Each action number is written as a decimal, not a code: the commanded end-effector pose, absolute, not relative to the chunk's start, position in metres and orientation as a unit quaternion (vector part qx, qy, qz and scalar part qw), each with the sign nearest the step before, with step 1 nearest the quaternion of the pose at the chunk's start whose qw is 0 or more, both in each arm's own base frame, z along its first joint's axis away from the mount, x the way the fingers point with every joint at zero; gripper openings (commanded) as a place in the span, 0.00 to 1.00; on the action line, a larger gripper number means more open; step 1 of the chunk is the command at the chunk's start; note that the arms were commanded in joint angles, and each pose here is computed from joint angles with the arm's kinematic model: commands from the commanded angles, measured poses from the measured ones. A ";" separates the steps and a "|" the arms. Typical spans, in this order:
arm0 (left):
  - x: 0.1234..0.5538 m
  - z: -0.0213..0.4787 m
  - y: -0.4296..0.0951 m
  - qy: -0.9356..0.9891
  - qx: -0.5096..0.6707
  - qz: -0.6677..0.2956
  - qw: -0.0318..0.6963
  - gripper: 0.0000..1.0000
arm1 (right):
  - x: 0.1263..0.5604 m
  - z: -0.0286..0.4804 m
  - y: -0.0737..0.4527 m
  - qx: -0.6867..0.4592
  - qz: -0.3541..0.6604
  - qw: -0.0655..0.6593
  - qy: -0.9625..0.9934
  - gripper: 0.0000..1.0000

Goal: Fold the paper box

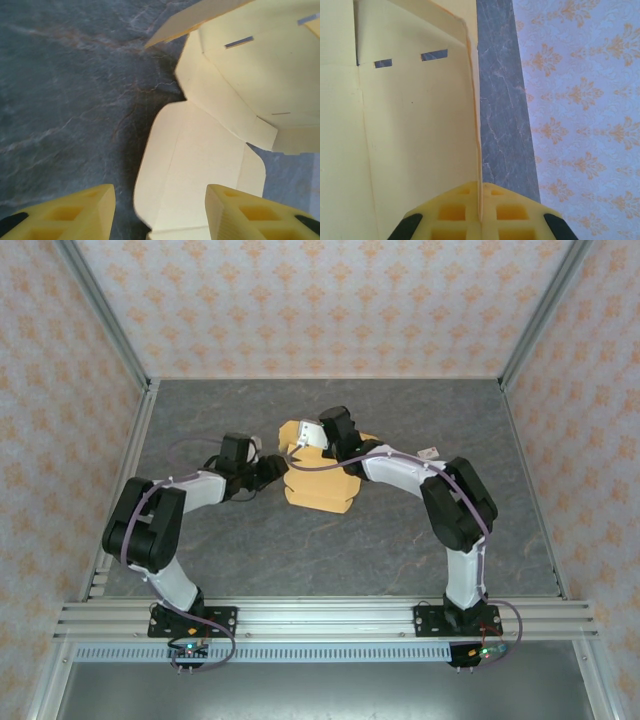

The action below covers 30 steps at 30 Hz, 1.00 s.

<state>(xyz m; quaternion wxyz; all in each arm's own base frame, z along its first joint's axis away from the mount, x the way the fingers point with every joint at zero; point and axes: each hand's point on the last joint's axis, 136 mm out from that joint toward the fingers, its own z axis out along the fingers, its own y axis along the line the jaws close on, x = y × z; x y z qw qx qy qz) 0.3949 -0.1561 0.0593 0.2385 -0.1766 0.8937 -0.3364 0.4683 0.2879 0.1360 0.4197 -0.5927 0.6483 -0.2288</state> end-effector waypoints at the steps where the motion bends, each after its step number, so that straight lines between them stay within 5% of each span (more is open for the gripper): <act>1: 0.429 0.084 -0.163 0.886 -0.107 -0.317 0.320 0.51 | 0.472 0.138 0.288 -0.587 -0.222 0.419 0.657 0.00; 13: 0.461 0.056 -0.166 0.895 -0.103 -0.296 0.317 0.50 | 0.473 0.143 0.289 -0.586 -0.225 0.422 0.655 0.00; 30: 0.469 0.053 -0.182 0.899 -0.039 -0.241 0.363 0.22 | 0.473 0.138 0.289 -0.586 -0.222 0.410 0.662 0.00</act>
